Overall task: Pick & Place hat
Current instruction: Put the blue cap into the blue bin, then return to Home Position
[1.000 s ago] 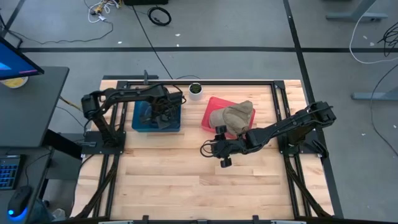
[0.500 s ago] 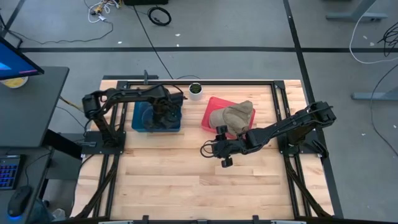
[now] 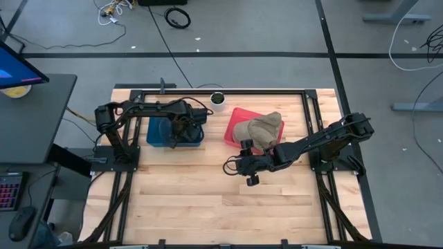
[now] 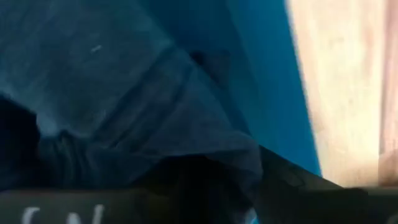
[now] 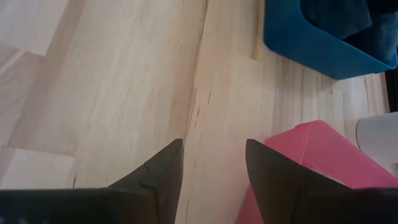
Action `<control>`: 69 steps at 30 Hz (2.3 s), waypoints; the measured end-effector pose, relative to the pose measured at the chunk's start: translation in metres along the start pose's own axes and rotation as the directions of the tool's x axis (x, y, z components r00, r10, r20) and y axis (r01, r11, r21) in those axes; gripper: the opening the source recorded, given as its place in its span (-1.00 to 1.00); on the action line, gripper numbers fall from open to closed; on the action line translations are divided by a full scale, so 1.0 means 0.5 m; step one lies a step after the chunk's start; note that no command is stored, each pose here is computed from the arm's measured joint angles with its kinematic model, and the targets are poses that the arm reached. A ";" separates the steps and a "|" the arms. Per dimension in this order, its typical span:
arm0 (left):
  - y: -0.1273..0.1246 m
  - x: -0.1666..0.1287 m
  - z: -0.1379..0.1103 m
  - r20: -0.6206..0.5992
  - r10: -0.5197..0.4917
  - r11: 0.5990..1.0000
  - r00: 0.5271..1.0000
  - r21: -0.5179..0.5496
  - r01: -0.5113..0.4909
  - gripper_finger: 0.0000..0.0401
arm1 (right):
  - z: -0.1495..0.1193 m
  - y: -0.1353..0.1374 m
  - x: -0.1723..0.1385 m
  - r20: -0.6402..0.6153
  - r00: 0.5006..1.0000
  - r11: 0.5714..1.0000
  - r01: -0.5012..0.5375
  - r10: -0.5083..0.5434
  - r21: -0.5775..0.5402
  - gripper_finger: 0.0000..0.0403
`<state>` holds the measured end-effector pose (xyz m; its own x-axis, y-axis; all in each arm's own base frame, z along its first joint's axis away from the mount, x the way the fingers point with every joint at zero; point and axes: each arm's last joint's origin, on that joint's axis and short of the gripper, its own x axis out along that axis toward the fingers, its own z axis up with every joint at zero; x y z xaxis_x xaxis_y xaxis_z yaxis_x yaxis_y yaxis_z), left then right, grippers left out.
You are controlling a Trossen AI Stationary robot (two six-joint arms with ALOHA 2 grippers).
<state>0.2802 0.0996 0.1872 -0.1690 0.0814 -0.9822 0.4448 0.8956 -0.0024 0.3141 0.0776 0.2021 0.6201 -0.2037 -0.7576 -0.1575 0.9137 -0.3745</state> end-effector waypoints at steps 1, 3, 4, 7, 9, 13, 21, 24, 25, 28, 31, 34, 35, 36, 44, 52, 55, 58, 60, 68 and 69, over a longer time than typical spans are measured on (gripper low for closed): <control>-0.002 0.000 0.001 -0.013 0.012 1.000 1.000 -0.011 -0.012 -0.28 | 0.000 0.000 0.000 0.000 1.000 1.000 0.000 0.000 0.000 -0.11; -0.007 -0.002 0.006 -0.028 0.026 0.998 0.999 -0.060 -0.027 -0.20 | 0.000 0.000 0.000 0.000 1.000 1.000 0.000 0.000 0.001 -0.11; -0.010 -0.002 0.008 -0.035 0.032 0.994 0.999 -0.104 -0.036 -0.17 | 0.000 0.000 0.000 0.001 1.000 1.000 0.000 0.000 0.005 -0.11; -0.019 -0.004 0.012 -0.051 0.028 0.984 0.998 -0.176 -0.037 -0.12 | 0.000 0.000 0.000 0.000 1.000 1.000 0.000 0.000 0.006 -0.11; -0.027 -0.007 0.010 -0.063 -0.003 0.975 0.998 -0.222 -0.011 -0.12 | 0.000 0.000 0.000 0.000 1.000 1.000 0.000 0.000 0.003 -0.11; -0.037 -0.027 0.006 -0.030 0.024 0.953 0.999 -0.301 -0.032 -0.12 | 0.000 0.000 0.000 0.001 1.000 1.000 0.000 0.000 0.000 -0.11; -0.072 -0.127 -0.042 0.115 0.223 0.880 0.968 -0.451 -0.149 -0.12 | 0.000 0.000 0.000 0.000 1.000 1.000 0.000 0.000 0.000 -0.11; -0.082 -0.167 -0.068 0.165 0.340 0.765 0.926 -0.621 -0.171 -0.12 | 0.000 0.000 0.000 0.002 1.000 1.000 0.000 0.000 0.001 -0.11; -0.087 -0.179 -0.076 0.181 0.374 0.717 0.909 -0.678 -0.160 -0.12 | 0.000 0.000 0.000 0.002 1.000 1.000 0.001 -0.001 0.001 -0.11; -0.097 -0.195 -0.096 0.170 0.463 0.570 0.870 -0.808 -0.146 -0.12 | 0.003 -0.001 0.000 0.013 1.000 1.000 0.008 -0.008 0.006 -0.11; -0.103 -0.180 -0.115 0.040 0.542 0.423 0.839 -0.876 -0.232 -0.12 | 0.003 -0.002 0.000 0.015 1.000 1.000 0.017 -0.017 0.009 -0.11; -0.100 -0.147 -0.130 -0.081 0.575 0.244 0.814 -0.933 -0.264 -0.12 | 0.002 -0.003 0.000 0.006 0.999 0.998 0.045 -0.045 0.038 -0.11; -0.099 -0.131 -0.131 -0.093 0.565 0.213 0.820 -0.943 -0.254 -0.12 | 0.001 -0.004 0.000 -0.002 0.998 0.997 0.059 -0.059 0.049 -0.11; -0.099 -0.114 -0.131 -0.099 0.557 0.195 0.825 -0.950 -0.246 -0.12 | 0.000 -0.005 0.000 -0.008 0.997 0.995 0.079 -0.079 0.058 -0.11; -0.087 -0.015 -0.101 0.054 0.595 0.199 0.802 -0.976 -0.082 -0.12 | -0.005 -0.023 -0.023 -0.035 0.974 0.970 0.228 -0.226 0.084 -0.32; -0.090 -0.089 -0.112 0.042 0.639 0.183 0.768 -0.978 -0.099 -0.12 | -0.031 -0.081 -0.116 -0.069 0.971 0.955 0.238 -0.229 0.175 -0.94; -0.102 -0.145 -0.121 0.046 0.686 0.172 0.726 -0.980 -0.100 -0.12 | -0.046 -0.116 -0.180 -0.033 0.967 0.934 0.252 -0.252 0.253 -0.94; -0.125 -0.194 -0.129 0.107 0.745 0.204 0.658 -0.976 -0.073 -0.12 | -0.068 -0.146 -0.241 0.037 0.957 0.908 0.260 -0.287 0.329 -0.95; -0.144 -0.219 -0.132 0.177 0.785 0.248 0.593 -0.968 -0.040 -0.12 | -0.096 -0.156 -0.264 0.087 0.945 0.890 0.262 -0.315 0.373 -0.98; -0.225 -0.189 -0.129 0.420 0.839 0.411 0.347 -0.906 0.103 -0.12 | -0.235 -0.139 -0.274 0.410 0.842 0.849 0.101 -0.351 0.518 -0.98; -0.232 -0.173 -0.126 0.450 0.834 0.436 0.319 -0.892 0.118 -0.12 | -0.248 -0.136 -0.273 0.449 0.814 0.842 0.087 -0.368 0.532 -0.98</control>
<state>0.1878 0.0160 0.2841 0.7128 0.5761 -0.4000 -0.6103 0.7905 0.0508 0.1449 -0.0005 0.2647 0.9078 -0.3443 -0.2394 0.3305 0.9388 -0.0969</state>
